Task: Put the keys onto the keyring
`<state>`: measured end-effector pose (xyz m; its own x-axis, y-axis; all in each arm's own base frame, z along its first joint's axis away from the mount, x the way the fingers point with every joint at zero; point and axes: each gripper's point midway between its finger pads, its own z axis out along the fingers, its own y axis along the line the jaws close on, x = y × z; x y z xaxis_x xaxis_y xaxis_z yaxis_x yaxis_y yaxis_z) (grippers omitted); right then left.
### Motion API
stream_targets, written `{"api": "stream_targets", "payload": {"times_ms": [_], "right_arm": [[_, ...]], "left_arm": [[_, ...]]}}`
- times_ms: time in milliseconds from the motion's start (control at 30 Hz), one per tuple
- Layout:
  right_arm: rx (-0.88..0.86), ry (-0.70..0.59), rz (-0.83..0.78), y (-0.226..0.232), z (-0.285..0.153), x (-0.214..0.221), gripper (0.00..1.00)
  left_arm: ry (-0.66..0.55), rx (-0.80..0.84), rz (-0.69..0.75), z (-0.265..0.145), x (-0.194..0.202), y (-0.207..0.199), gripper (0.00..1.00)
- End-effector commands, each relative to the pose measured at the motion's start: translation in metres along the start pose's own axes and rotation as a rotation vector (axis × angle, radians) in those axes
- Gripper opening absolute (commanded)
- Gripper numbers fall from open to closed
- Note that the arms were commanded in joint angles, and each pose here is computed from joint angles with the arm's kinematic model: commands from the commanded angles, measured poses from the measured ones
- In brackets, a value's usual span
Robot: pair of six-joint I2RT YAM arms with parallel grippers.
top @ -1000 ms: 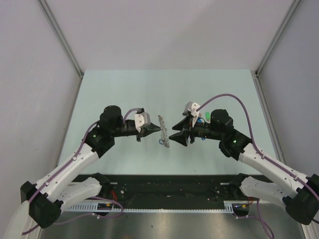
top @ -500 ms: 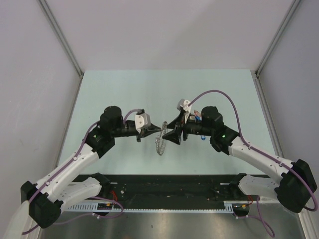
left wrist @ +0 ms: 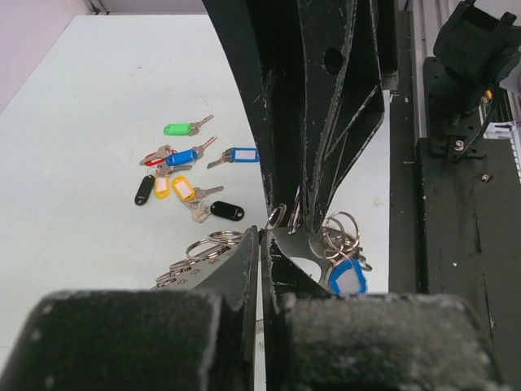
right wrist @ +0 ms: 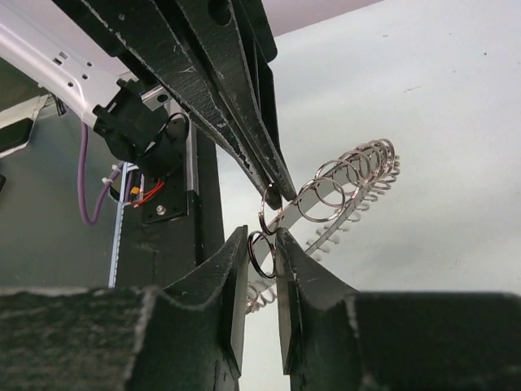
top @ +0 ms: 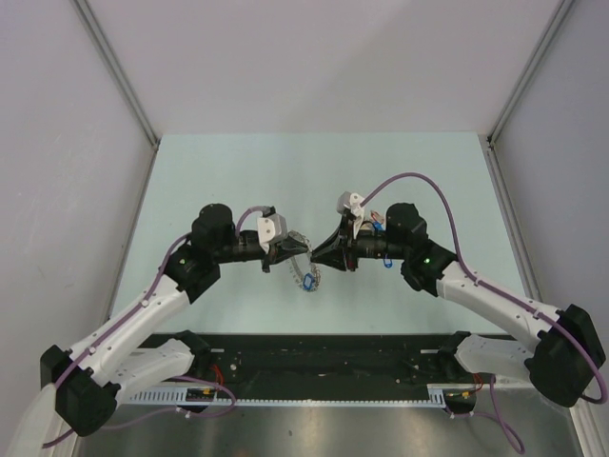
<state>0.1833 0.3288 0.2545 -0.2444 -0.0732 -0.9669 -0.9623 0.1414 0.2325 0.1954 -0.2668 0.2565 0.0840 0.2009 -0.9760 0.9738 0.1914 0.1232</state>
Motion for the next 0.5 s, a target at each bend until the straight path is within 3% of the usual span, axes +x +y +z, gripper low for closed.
{"api": "stream_targets", "payload": {"times_ms": [0,133,467], "right_arm": [[-0.144,-0.009,-0.09,0.033,-0.004,-0.012,0.25],[-0.101,0.034,-0.103,0.03,-0.011,-0.006,0.4],[0.148,-0.037,-0.124,-0.008,-0.021,-0.03,0.44]], "left_arm": [[-0.074,-0.067,0.026,0.002,-0.02,0.014,0.0],[-0.092,-0.065,-0.007,0.003,-0.021,0.013,0.0],[-0.118,0.011,-0.002,0.005,-0.023,0.0,0.0]]}}
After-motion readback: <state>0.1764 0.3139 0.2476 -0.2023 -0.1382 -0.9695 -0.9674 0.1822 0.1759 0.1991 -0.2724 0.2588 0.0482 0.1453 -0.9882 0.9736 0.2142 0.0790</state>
